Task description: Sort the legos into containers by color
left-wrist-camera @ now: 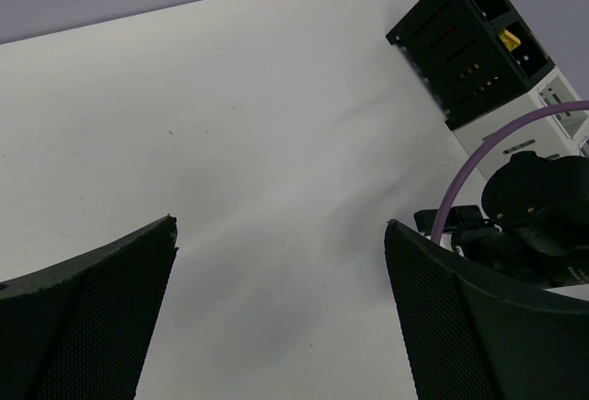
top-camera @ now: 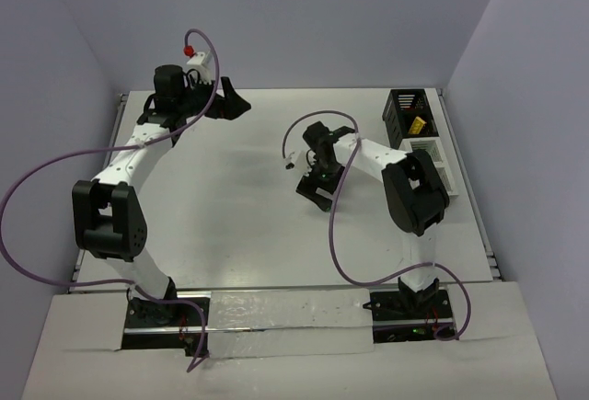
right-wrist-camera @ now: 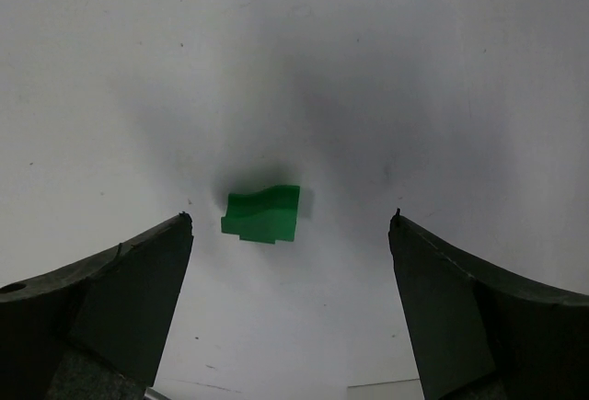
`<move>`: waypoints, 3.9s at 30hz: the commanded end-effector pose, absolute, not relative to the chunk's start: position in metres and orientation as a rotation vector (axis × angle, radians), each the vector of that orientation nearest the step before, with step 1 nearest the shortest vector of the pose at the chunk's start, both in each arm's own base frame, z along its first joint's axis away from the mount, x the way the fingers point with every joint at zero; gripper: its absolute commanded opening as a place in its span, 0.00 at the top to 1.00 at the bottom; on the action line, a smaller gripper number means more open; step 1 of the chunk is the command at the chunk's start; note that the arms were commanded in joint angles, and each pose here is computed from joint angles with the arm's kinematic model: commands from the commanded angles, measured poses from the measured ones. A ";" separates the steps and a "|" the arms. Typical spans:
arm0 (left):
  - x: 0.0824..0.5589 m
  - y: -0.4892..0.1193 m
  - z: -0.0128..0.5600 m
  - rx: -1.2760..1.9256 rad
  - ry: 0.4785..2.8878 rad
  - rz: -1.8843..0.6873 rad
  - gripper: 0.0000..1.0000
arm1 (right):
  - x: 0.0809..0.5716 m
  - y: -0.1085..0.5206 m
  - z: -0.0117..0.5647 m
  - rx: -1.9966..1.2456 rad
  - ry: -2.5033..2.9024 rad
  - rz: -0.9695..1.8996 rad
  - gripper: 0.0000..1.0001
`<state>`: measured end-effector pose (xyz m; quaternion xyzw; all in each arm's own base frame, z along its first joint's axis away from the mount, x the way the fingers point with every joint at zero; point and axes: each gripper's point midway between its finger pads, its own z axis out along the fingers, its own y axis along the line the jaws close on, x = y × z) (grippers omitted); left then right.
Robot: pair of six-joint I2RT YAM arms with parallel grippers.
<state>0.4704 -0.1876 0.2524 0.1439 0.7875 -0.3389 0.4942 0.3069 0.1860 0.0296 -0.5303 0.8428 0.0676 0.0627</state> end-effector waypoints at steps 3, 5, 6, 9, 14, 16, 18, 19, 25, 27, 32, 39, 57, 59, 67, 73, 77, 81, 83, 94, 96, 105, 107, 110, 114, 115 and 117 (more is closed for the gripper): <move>0.468 -0.184 0.276 0.375 1.847 -0.814 0.01 | 0.309 0.187 0.024 -1.610 2.543 0.119 0.12; 0.468 -0.185 0.276 0.378 1.848 -0.821 0.01 | 0.308 0.189 0.023 -1.606 2.544 0.124 0.16; 0.469 -0.186 0.277 0.379 1.845 -0.822 0.01 | 0.307 0.190 0.023 -1.605 2.548 0.125 0.17; 0.471 -0.186 0.277 0.379 1.844 -0.823 0.01 | 0.301 0.192 0.019 -1.619 2.556 0.136 0.25; 0.470 -0.187 0.275 0.375 1.846 -0.830 0.01 | 0.290 0.191 0.015 -1.642 2.565 0.140 0.29; 0.470 -0.187 0.276 0.374 1.845 -0.831 0.01 | 0.289 0.189 0.014 -1.641 2.573 0.138 0.31; 0.470 -0.187 0.275 0.377 1.845 -0.832 0.01 | 0.288 0.188 0.012 -1.643 2.577 0.135 0.32; 0.470 -0.187 0.276 0.377 1.844 -0.831 0.01 | 0.287 0.187 0.011 -1.644 2.579 0.133 0.33; 0.471 -0.188 0.274 0.372 1.845 -0.839 0.01 | 0.289 0.188 0.013 -1.638 2.573 0.126 0.47; 0.472 -0.188 0.275 0.372 1.843 -0.839 0.01 | 0.291 0.190 0.016 -1.630 2.570 0.130 0.52; 0.473 -0.189 0.275 0.374 1.839 -0.844 0.01 | 0.292 0.195 0.026 -1.630 2.547 0.156 0.60; 0.475 -0.191 0.278 0.397 1.820 -0.831 0.01 | 0.315 0.208 0.087 -1.456 2.453 0.291 0.69; 0.476 -0.225 0.278 0.484 1.794 -0.800 0.01 | 0.368 -0.001 0.236 -0.536 2.430 0.177 0.76; 0.478 -0.227 0.277 0.486 1.796 -0.804 0.01 | 0.368 -0.022 0.228 -0.476 2.471 0.126 0.77; 0.483 -0.231 0.281 0.495 1.789 -0.803 0.01 | 0.372 -0.068 0.203 -0.329 2.551 0.011 0.77; 0.481 -0.229 0.276 0.484 1.812 -0.798 0.01 | 0.378 -0.082 0.185 -0.313 2.592 -0.063 0.73; 0.480 -0.228 0.277 0.480 1.814 -0.789 0.01 | 0.380 -0.088 0.176 -0.313 2.614 -0.089 0.66; 0.479 -0.226 0.276 0.480 1.818 -0.783 0.01 | 0.379 -0.089 0.173 -0.312 2.624 -0.091 0.42; 0.478 -0.226 0.276 0.479 1.820 -0.781 0.01 | 0.378 -0.089 0.172 -0.315 2.630 -0.096 0.29; 0.477 -0.210 0.281 0.413 1.877 -0.789 0.01 | 0.399 -0.006 0.234 -0.428 2.363 0.151 0.00; 0.476 -0.196 0.276 0.370 1.938 -0.744 0.01 | 0.412 0.034 0.250 -0.472 2.290 0.203 0.00; 0.481 -0.094 0.248 0.138 2.154 -0.396 0.01 | 0.452 0.175 0.260 -0.620 2.134 0.487 0.00; 0.472 -0.079 0.247 0.110 2.153 -0.349 0.01 | 0.455 0.204 0.247 -0.664 2.145 0.537 0.00; 0.464 -0.063 0.234 0.075 2.175 -0.268 0.01 | 0.455 0.232 0.234 -0.728 2.152 0.576 0.00; 0.457 -0.057 0.224 0.074 2.209 -0.237 0.01 | 0.452 0.252 0.225 -0.771 2.158 0.607 0.00; 0.457 -0.056 0.223 0.070 2.212 -0.236 0.01 | 0.450 0.254 0.225 -0.778 2.157 0.612 0.00; 0.458 -0.055 0.222 0.045 2.213 -0.240 0.01 | 0.447 0.256 0.222 -0.783 2.164 0.613 0.00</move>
